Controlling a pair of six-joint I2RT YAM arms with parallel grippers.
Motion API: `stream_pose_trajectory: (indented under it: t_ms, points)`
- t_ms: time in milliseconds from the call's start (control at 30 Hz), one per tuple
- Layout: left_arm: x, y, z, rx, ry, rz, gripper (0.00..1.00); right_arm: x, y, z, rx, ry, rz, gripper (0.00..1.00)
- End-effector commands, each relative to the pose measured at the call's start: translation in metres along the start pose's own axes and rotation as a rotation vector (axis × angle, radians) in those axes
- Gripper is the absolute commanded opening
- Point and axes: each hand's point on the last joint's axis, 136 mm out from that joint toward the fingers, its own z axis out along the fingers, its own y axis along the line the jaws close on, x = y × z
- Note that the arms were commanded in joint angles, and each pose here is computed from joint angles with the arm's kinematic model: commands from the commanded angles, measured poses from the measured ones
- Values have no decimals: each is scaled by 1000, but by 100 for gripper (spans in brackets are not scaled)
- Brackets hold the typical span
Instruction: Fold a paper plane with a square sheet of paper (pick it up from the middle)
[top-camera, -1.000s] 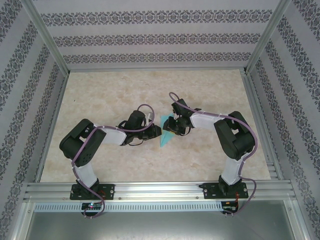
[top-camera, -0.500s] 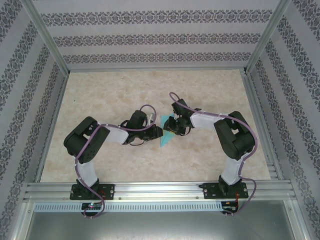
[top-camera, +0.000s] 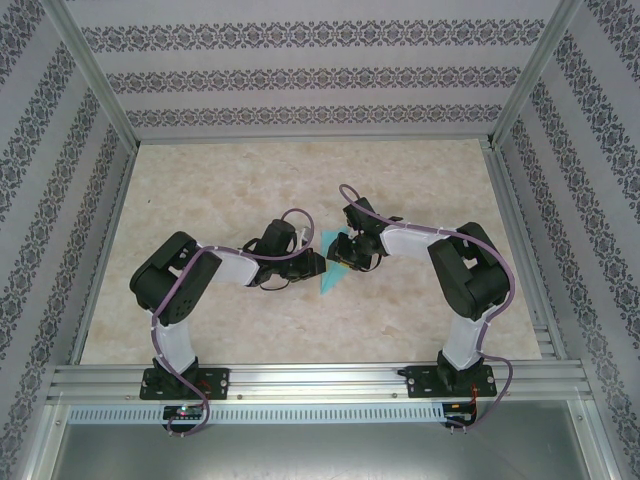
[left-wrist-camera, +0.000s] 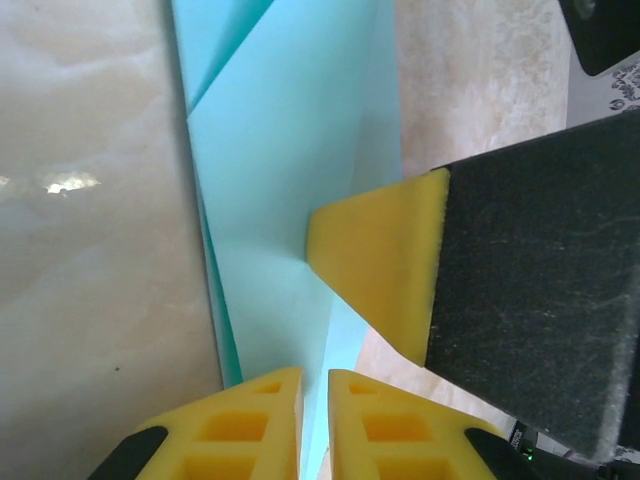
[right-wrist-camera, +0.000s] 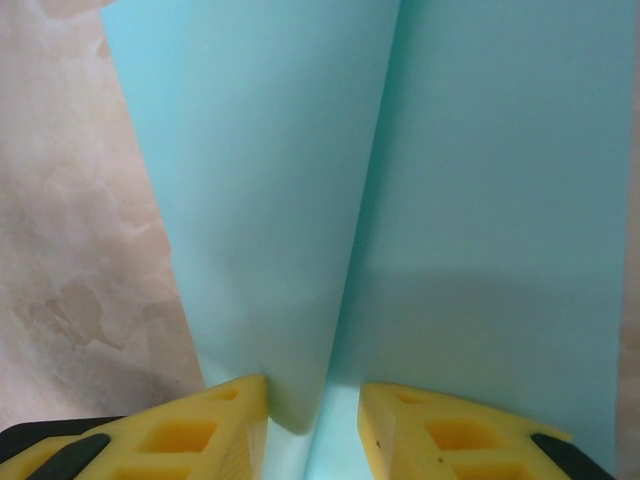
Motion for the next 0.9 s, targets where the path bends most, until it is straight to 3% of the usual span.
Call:
stream_pose_trajectory:
  t_ms: [0, 467, 867]
  points:
    - [-1, 11, 5, -43, 10, 6, 15, 45, -85, 29, 299, 117, 73, 33]
    - [-1, 17, 4, -76, 12, -3, 14, 47, -85, 32, 303, 133, 57, 34]
    - [-5, -1, -7, -40, -11, 35, 14, 50, -87, 37, 316, 151, 47, 36]
